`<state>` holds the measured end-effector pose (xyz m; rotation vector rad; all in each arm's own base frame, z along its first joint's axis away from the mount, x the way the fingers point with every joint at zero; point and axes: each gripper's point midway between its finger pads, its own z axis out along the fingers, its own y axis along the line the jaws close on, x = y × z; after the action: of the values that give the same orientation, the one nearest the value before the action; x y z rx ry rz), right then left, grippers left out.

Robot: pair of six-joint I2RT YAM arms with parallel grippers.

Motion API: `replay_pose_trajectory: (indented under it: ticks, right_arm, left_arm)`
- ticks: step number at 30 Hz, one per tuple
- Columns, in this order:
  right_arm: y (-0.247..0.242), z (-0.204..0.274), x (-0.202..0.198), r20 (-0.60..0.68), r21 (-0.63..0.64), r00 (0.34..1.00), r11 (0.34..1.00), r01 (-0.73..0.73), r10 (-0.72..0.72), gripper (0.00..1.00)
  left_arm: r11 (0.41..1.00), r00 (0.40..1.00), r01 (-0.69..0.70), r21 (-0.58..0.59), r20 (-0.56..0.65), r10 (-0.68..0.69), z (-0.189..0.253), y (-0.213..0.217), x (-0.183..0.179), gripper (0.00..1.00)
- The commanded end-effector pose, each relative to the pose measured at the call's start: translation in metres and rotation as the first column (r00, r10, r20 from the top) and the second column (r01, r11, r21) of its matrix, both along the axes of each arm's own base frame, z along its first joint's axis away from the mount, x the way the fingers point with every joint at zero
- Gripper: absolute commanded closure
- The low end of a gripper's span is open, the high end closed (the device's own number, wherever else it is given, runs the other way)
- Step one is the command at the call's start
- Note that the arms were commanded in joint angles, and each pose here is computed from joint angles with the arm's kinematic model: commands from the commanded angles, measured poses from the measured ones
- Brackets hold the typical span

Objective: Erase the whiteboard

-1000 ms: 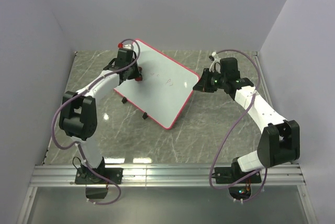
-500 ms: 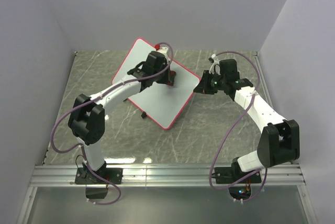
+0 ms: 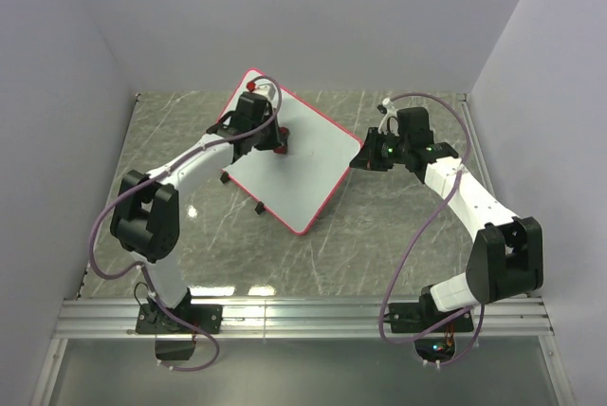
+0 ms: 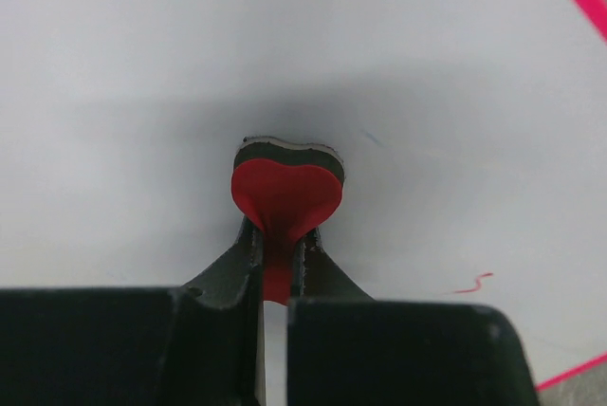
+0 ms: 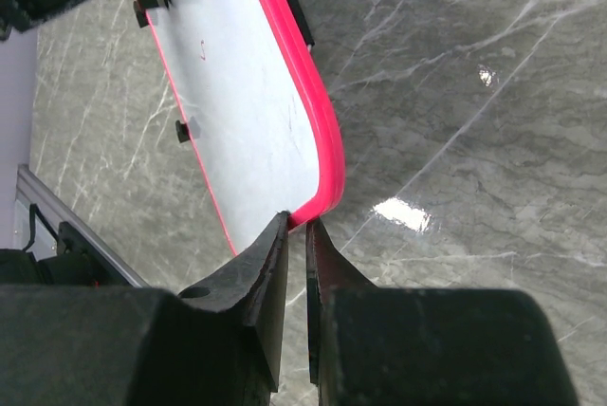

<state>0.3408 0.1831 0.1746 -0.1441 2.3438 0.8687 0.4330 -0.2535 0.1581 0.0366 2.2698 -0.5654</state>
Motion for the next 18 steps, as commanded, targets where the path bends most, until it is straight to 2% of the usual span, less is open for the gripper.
replay_pose_trajectory:
  ticks: [1,5,9,11,15,18]
  right_arm:
    - [0.021,0.02,-0.008,0.072,0.044,0.993,0.994,-0.101,0.098,0.96]
    - [0.024,0.023,-0.005,0.077,0.045,0.992,0.993,-0.105,0.102,0.96]
    - [0.028,0.022,-0.004,0.075,0.046,0.991,0.993,-0.112,0.108,0.96]
    - [0.031,0.021,-0.004,0.074,0.047,0.991,0.992,-0.119,0.115,0.96]
    - [0.032,0.024,-0.004,0.087,0.051,0.99,0.992,-0.117,0.113,0.96]
    - [0.031,0.024,-0.007,0.09,0.049,0.99,0.992,-0.114,0.109,0.96]
  left_arm:
    - [0.999,1.0,0.006,0.041,-0.012,-0.006,-0.009,0.004,-0.009,1.0]
    - [0.995,0.995,0.096,0.029,-0.016,-0.096,-0.01,-0.042,-0.034,1.0]
    - [0.967,0.967,0.254,0.017,-0.041,-0.253,-0.012,-0.109,-0.076,1.0]
    - [0.957,0.956,0.29,0.01,-0.039,-0.289,-0.008,-0.124,-0.084,1.0]
    - [0.966,0.967,0.256,0.039,-0.033,-0.254,-0.007,-0.118,-0.082,1.0]
    - [0.983,0.985,0.172,0.066,-0.016,-0.171,-0.004,-0.094,-0.063,1.0]
